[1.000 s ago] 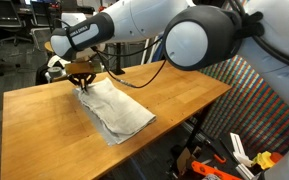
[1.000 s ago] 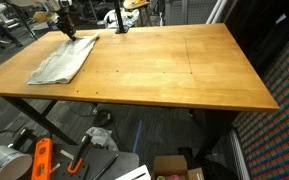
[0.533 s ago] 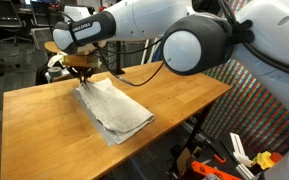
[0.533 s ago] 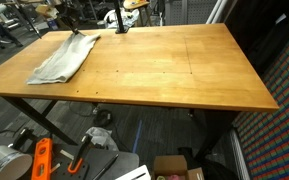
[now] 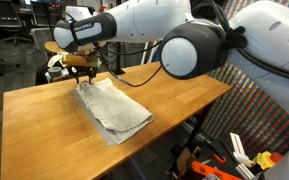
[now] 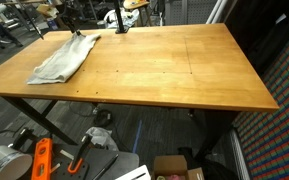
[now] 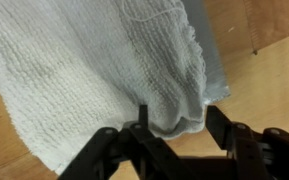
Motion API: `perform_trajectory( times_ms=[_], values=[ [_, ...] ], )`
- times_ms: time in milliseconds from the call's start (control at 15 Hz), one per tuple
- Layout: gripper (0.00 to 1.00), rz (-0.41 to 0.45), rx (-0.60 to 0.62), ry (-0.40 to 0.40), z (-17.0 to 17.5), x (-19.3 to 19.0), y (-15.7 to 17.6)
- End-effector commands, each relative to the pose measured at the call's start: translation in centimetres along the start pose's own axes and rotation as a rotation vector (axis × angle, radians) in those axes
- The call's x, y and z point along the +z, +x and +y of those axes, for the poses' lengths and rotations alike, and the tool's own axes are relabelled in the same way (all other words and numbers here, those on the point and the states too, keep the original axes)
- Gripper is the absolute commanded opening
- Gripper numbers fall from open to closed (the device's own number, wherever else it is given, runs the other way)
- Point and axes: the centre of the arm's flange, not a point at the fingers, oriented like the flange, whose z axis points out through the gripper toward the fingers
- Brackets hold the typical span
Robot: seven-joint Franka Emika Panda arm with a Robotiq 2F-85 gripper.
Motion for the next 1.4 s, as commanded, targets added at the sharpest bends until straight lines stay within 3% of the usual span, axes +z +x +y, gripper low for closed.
perform_trajectory(
  times_ms=[0,200,600,1067,1333],
  values=[
    [0.95,-0.113,-0.103,0.049,0.8,-3.4,-0.8],
    [1.0,-0.217,-0.225,0.07,3.0,-5.7,-3.3],
    [1.0,-0.375,-0.505,0.001,7.5,-6.3,-8.9],
    [1.0,-0.376,-0.705,-0.074,8.6,-3.0,-15.6],
    [1.0,-0.368,-0.756,-0.043,10.2,-3.0,-18.4]
  ],
)
